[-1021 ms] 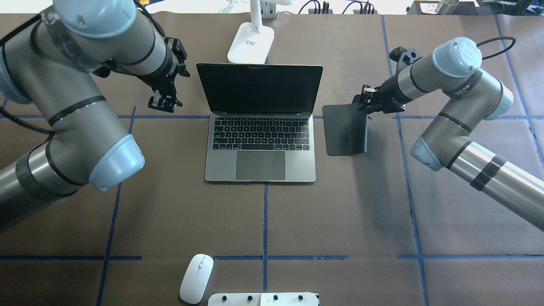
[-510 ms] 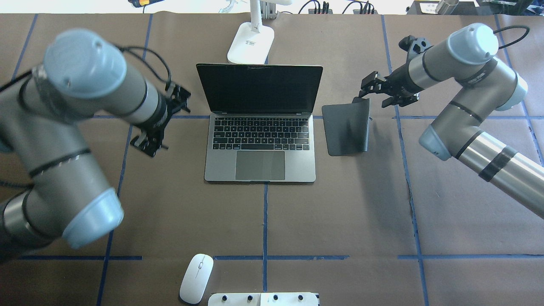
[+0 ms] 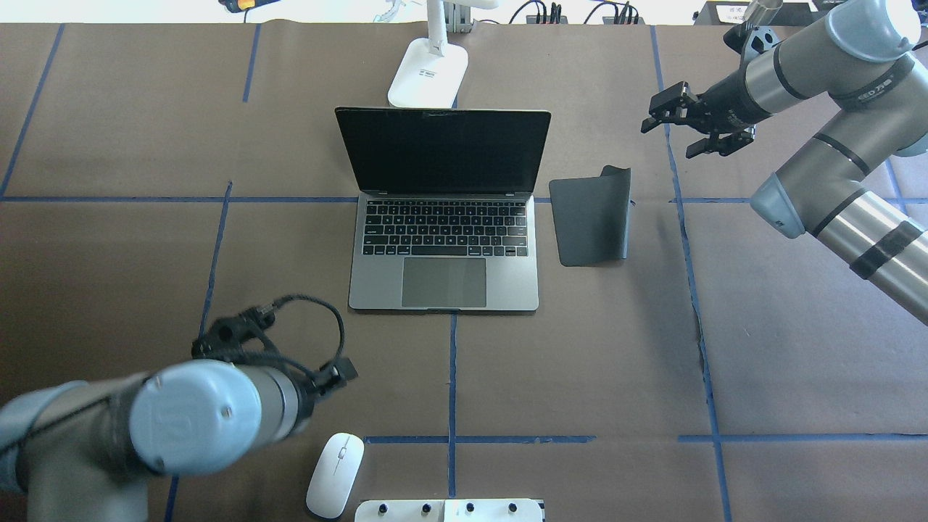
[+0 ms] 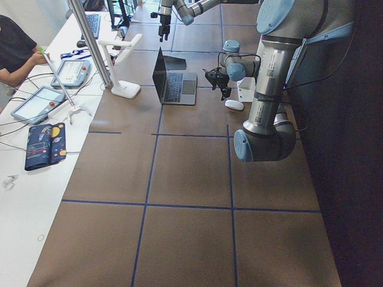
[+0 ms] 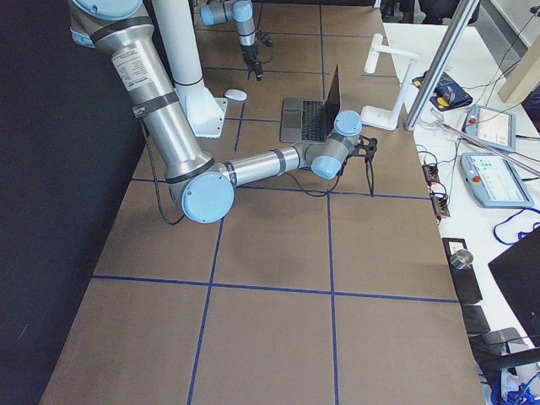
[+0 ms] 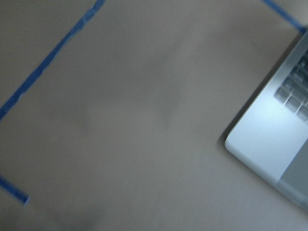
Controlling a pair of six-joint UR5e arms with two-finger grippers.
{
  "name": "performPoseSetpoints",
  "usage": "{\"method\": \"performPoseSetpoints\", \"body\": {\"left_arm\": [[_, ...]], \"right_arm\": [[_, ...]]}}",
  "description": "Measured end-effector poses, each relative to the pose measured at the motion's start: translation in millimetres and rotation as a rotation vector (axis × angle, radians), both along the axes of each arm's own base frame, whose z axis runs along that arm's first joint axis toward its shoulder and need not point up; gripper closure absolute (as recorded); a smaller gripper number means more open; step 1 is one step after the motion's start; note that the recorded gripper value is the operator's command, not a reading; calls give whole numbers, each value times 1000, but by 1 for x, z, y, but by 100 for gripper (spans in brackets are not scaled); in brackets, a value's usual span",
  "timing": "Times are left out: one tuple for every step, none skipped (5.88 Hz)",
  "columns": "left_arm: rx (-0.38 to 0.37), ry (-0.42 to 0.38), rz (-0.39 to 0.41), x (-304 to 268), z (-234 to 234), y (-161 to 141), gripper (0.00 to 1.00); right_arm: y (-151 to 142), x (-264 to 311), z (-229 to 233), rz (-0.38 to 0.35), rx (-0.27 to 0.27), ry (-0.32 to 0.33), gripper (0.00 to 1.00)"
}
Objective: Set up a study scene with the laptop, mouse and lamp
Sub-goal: 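Release the mouse pad with right gripper while left arm reaches toward mouse, then grasp the white mouse with the left gripper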
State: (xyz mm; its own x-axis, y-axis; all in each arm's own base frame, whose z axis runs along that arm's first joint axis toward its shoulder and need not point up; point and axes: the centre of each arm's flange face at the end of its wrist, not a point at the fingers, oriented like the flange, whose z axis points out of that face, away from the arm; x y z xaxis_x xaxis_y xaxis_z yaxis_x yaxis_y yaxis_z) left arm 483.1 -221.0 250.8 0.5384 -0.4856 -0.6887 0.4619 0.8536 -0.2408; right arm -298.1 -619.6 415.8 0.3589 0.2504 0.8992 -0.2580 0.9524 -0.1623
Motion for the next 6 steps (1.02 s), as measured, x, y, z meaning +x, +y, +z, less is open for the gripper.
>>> {"method": "performPoseSetpoints", "body": {"left_arm": [[113,-20,71,10,-2,21,0],[241,-55,228,14,0,32,0],[325,-77,348,18,3,39,0],[387,-82,447,19,1,45,0],[456,-84,571,19,0,46,0],[503,-94,661,20,4,41,0]], "right_arm": [[-1,3,0,4,0,0,0],[-2,4,-1,7,0,-1,0],[-3,5,0,9,0,-1,0],[-3,6,0,9,-1,0,0],[-3,6,1,11,-2,1,0],[-3,7,1,11,-2,1,0]]}}
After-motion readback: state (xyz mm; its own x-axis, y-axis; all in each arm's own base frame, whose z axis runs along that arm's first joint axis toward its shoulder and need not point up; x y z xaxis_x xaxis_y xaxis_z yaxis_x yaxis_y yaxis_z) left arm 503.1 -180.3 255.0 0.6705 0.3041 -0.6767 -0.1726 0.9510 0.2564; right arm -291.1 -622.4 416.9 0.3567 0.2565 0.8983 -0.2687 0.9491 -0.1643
